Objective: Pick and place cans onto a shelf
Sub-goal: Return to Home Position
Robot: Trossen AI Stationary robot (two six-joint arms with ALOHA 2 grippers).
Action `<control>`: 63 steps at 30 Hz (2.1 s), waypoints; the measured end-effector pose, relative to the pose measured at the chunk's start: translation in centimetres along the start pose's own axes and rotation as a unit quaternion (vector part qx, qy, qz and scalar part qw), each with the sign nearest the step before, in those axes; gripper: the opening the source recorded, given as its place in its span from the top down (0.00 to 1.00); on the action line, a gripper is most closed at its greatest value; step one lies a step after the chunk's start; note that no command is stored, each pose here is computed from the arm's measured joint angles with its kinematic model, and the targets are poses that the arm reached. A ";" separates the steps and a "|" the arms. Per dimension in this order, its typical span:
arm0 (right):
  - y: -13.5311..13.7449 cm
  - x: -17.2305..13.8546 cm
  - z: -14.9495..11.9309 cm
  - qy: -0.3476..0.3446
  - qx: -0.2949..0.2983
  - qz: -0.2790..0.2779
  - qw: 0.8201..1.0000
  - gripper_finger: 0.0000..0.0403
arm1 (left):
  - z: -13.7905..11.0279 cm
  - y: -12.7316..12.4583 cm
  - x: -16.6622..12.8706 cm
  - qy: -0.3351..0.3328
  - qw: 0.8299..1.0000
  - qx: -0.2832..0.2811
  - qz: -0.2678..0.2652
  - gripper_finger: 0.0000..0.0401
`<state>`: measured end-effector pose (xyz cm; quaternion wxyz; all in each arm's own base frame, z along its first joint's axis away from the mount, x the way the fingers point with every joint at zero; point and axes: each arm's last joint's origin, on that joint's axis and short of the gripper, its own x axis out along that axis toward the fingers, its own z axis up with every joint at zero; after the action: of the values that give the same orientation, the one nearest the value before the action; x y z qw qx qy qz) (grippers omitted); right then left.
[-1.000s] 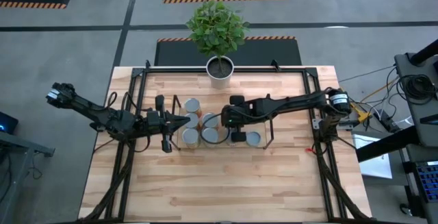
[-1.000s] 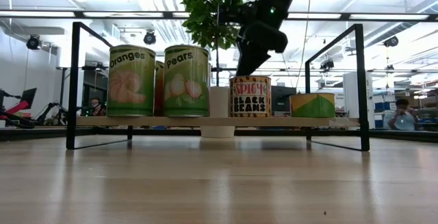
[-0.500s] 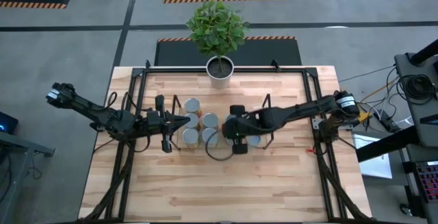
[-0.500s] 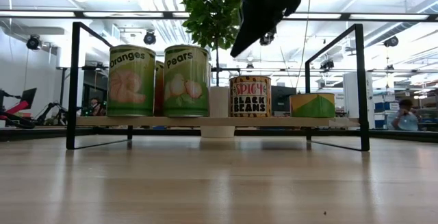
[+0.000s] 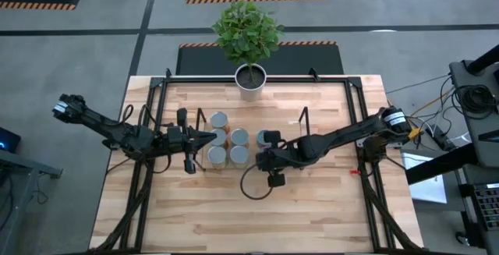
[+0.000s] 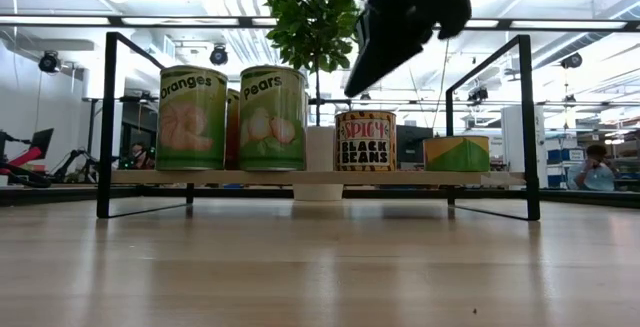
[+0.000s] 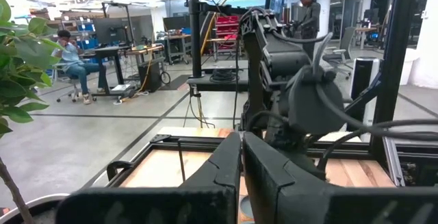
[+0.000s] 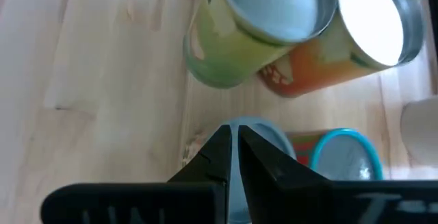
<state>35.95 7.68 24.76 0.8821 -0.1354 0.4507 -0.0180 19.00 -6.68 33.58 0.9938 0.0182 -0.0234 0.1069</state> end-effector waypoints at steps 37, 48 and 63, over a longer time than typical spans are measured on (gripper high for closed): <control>0.2 -6.8 -2.1 -0.205 -0.002 -0.015 0.979 0.96 | -0.2 -0.2 0.2 0.006 1.000 0.012 0.000 1.00; -1.0 -9.8 -9.5 -0.358 -0.010 -0.043 0.933 0.96 | -1.1 -0.3 0.2 0.042 0.998 0.050 -0.004 1.00; -2.5 -13.3 -16.8 -0.439 0.006 -0.063 0.896 0.96 | -2.6 -0.1 -2.7 0.117 0.985 0.115 -0.058 1.00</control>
<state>14.85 3.61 26.53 0.9881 -0.1528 0.0078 -0.0152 16.48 -7.22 30.85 0.9856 0.1207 0.1060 0.0527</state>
